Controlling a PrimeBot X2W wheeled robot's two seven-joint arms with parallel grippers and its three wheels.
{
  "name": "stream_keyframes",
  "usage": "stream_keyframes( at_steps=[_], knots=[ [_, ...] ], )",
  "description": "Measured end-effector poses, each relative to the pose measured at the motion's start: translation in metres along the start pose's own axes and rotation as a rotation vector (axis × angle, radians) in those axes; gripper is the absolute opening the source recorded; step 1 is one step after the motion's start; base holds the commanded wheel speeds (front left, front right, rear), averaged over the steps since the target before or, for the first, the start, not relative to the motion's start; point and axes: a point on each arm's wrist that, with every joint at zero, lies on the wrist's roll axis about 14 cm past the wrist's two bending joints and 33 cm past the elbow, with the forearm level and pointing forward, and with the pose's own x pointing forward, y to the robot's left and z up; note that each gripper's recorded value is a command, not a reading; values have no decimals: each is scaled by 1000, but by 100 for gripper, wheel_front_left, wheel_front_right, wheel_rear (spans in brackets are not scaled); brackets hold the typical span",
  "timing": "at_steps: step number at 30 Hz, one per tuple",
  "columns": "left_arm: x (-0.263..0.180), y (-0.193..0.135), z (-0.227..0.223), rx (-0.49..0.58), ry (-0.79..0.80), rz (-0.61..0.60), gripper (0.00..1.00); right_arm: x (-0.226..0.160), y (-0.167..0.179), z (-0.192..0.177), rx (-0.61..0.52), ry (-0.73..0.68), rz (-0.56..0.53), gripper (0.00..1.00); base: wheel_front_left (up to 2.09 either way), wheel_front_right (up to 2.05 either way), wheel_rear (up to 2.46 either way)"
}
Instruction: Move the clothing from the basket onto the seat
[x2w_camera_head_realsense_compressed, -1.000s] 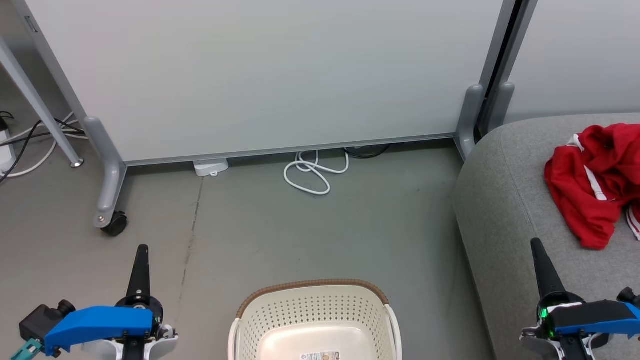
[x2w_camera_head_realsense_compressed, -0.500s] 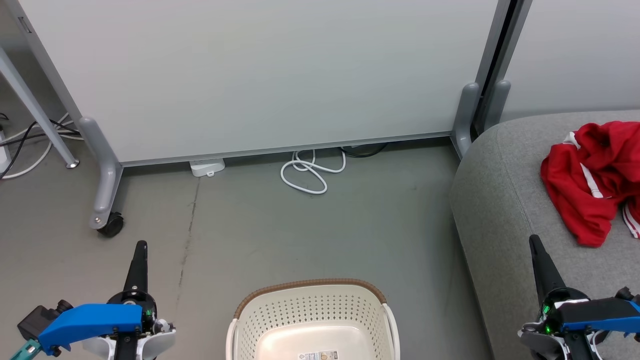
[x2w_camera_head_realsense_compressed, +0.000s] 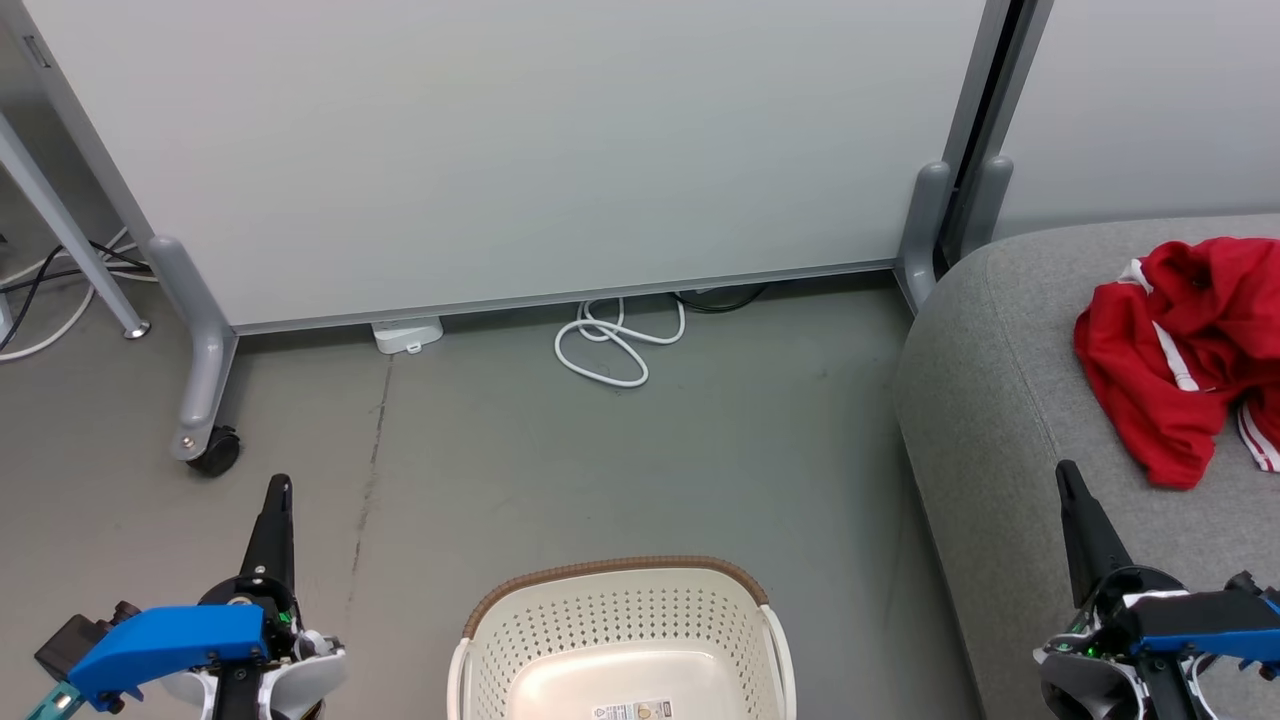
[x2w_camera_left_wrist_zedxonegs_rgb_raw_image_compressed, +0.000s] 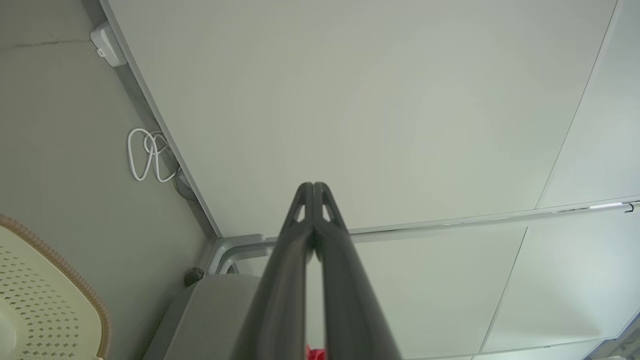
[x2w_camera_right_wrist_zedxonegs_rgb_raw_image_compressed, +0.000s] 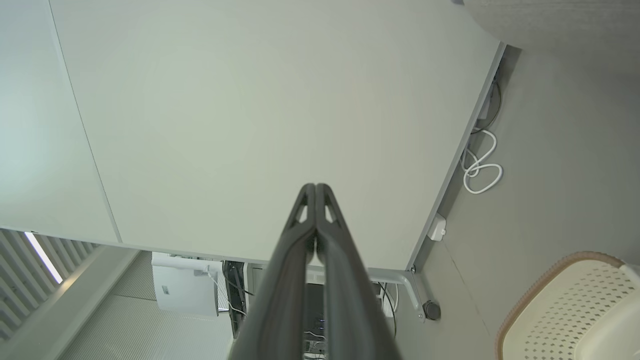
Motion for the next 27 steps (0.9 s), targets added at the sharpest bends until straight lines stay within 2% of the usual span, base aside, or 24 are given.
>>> stream_keyframes(
  at_steps=[16, 27],
  knots=[
    [5, -5, -1, -114, 8, -23, 0, 0, 3, 2, 114, 2, 15, 0, 0, 0, 0],
    [5, -7, -1, -118, 8, -29, 0, 1, 4, 2, 119, 2, 18, 0, 0, 0, 0]
  ],
)
